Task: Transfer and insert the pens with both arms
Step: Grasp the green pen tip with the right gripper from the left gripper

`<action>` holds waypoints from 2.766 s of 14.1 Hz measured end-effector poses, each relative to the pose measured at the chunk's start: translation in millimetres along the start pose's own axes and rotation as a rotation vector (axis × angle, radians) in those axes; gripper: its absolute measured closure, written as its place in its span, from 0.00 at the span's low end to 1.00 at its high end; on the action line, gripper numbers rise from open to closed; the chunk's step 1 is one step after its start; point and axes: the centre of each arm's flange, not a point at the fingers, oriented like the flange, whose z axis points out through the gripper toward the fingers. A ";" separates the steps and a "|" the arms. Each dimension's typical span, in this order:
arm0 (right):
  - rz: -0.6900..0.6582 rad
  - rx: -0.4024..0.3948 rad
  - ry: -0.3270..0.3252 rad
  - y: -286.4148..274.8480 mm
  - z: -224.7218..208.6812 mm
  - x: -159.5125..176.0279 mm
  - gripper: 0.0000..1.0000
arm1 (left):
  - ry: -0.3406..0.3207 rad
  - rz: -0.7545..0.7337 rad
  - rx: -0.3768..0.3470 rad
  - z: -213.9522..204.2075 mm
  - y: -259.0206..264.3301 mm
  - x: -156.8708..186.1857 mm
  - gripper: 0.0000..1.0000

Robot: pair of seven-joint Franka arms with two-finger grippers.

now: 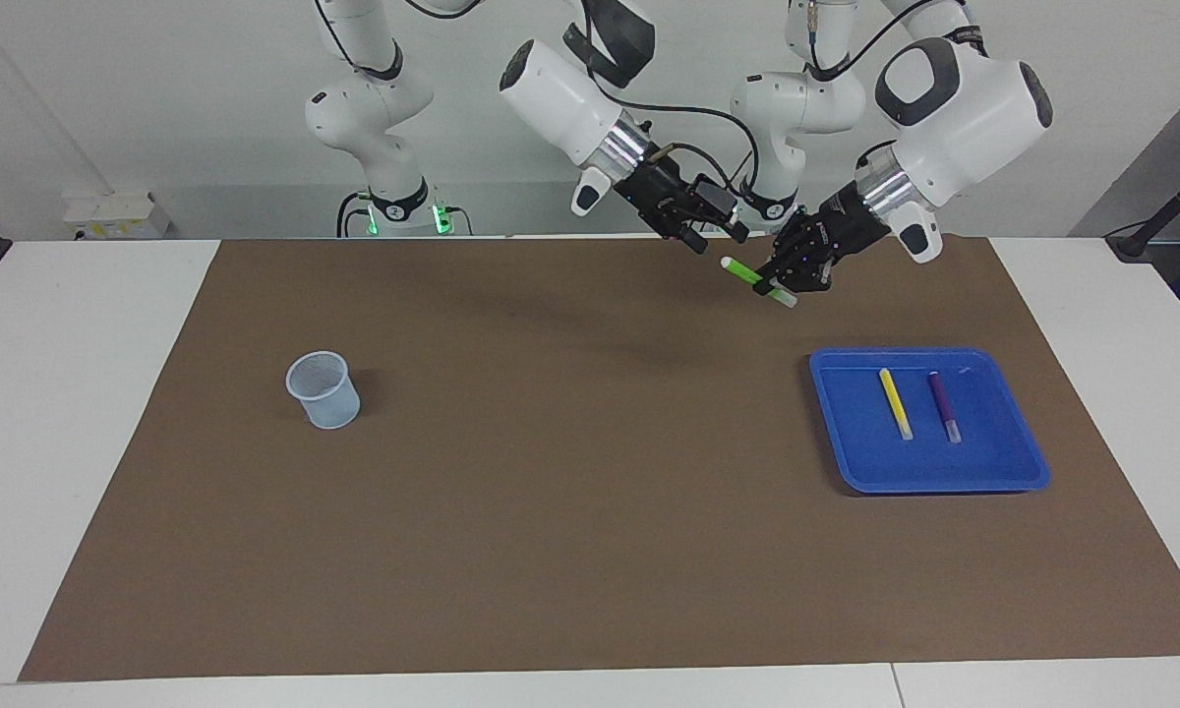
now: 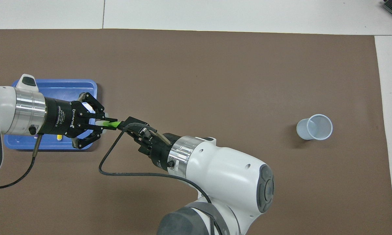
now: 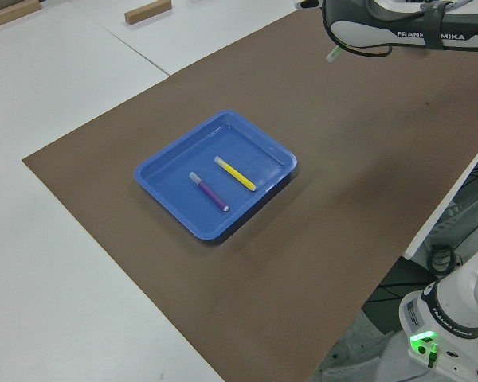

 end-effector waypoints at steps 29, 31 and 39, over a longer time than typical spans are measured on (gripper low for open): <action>0.016 0.033 0.029 -14.9 7.4 21.7 0.49 | -0.003 -0.007 -0.005 -2.7 -4.7 -10.6 0.83; 0.015 0.032 0.027 -14.8 7.7 20.7 0.61 | -0.003 -0.007 -0.005 -2.6 -4.8 -10.5 0.83; 0.015 0.030 0.027 -13.9 8.6 21.1 0.81 | -0.003 -0.007 -0.008 -3.7 -4.9 -9.8 0.83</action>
